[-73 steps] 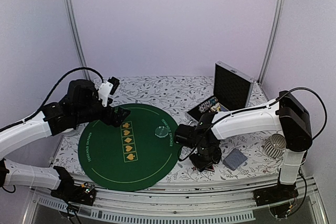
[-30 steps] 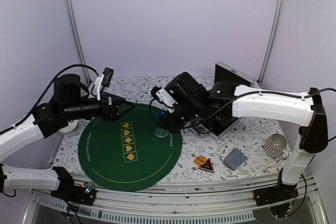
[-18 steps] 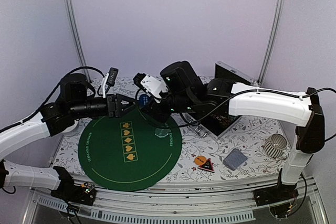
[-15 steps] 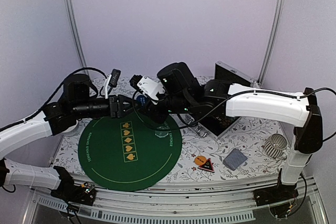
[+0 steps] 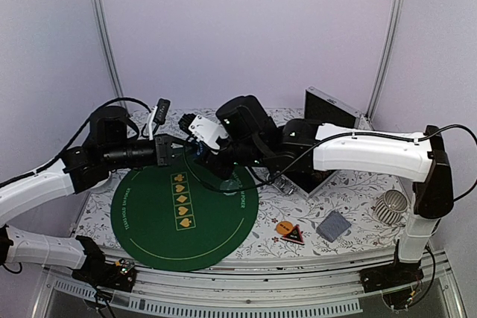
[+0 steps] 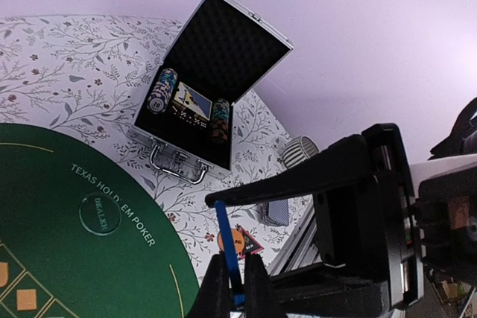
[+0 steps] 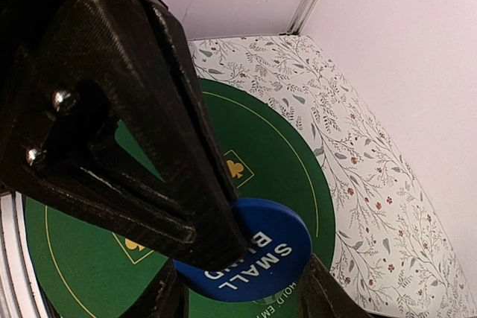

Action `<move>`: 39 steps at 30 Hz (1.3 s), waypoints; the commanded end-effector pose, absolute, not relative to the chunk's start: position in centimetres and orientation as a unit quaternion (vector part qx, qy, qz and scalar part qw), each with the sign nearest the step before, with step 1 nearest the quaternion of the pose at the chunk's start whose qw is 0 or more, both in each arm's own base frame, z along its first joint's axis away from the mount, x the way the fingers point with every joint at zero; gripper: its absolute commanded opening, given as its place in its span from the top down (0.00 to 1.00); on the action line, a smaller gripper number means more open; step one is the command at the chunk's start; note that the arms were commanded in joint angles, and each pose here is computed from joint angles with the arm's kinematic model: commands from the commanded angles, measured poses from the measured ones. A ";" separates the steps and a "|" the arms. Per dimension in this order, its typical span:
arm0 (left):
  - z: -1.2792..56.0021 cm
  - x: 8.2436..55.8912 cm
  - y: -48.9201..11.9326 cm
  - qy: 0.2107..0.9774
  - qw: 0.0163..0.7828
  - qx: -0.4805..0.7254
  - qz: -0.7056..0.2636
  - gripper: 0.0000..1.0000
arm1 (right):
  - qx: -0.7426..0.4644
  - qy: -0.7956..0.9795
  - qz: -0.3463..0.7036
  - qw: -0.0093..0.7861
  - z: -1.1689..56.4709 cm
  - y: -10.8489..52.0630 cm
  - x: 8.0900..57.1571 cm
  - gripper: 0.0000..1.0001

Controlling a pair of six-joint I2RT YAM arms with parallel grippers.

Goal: Distribute texas hold em gaming equipment
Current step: Pass from the right arm to the left, then place the small blind button on the poker table mat.

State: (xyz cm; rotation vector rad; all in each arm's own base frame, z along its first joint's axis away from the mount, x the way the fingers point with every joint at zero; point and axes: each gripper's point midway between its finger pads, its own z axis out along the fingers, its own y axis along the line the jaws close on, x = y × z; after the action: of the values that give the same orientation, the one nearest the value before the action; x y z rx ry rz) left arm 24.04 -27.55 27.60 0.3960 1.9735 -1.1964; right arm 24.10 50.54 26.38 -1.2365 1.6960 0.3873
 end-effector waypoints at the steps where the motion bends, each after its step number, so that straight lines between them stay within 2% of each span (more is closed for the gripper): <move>1: 27.5 23.3 -27.2 0.770 0.401 0.183 -0.461 1.00 | -0.500 0.684 0.180 0.500 28.6 50.8 23.7 0.74; 2: 27.6 23.4 -26.9 0.771 0.408 0.180 -0.454 1.00 | -0.497 0.687 0.176 0.501 28.5 50.6 23.8 0.66; 3: 27.7 23.6 -26.4 0.774 0.417 0.175 -0.443 1.00 | -0.491 0.690 0.175 0.502 28.6 50.2 23.8 0.54; 6: 28.0 24.7 -24.4 0.785 0.451 0.147 -0.398 1.00 | -0.462 0.707 0.166 0.509 28.6 48.3 24.1 0.08; 7: 27.9 25.3 -23.6 0.790 0.459 0.136 -0.383 1.00 | -0.453 0.713 0.162 0.510 28.4 47.5 24.0 0.00; 10: 26.8 27.4 -21.3 0.809 0.459 0.101 -0.352 1.00 | -0.421 0.737 0.159 0.504 27.6 44.9 23.9 0.01; 15: 21.9 32.3 -15.5 0.856 0.422 0.000 -0.299 1.00 | -0.371 0.770 0.184 0.486 26.7 41.4 22.6 0.01; 21: 17.3 35.7 -10.2 0.870 0.401 -0.092 -0.272 1.00 | -0.322 0.808 0.199 0.452 24.0 37.5 21.1 0.01; 32: 9.4 40.9 -7.8 0.893 0.339 -0.151 -0.253 1.00 | -0.276 0.842 0.201 0.417 21.0 34.3 20.0 0.01; 39: 5.7 42.5 -7.1 0.894 0.302 -0.167 -0.287 1.00 | -0.270 0.850 0.202 0.404 20.5 34.4 19.8 0.01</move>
State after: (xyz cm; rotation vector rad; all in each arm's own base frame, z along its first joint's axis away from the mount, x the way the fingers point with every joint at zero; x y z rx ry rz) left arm 40.58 -6.89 5.44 -0.4608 2.4189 -0.6561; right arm 19.81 34.79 19.89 -0.7293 2.1349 0.4900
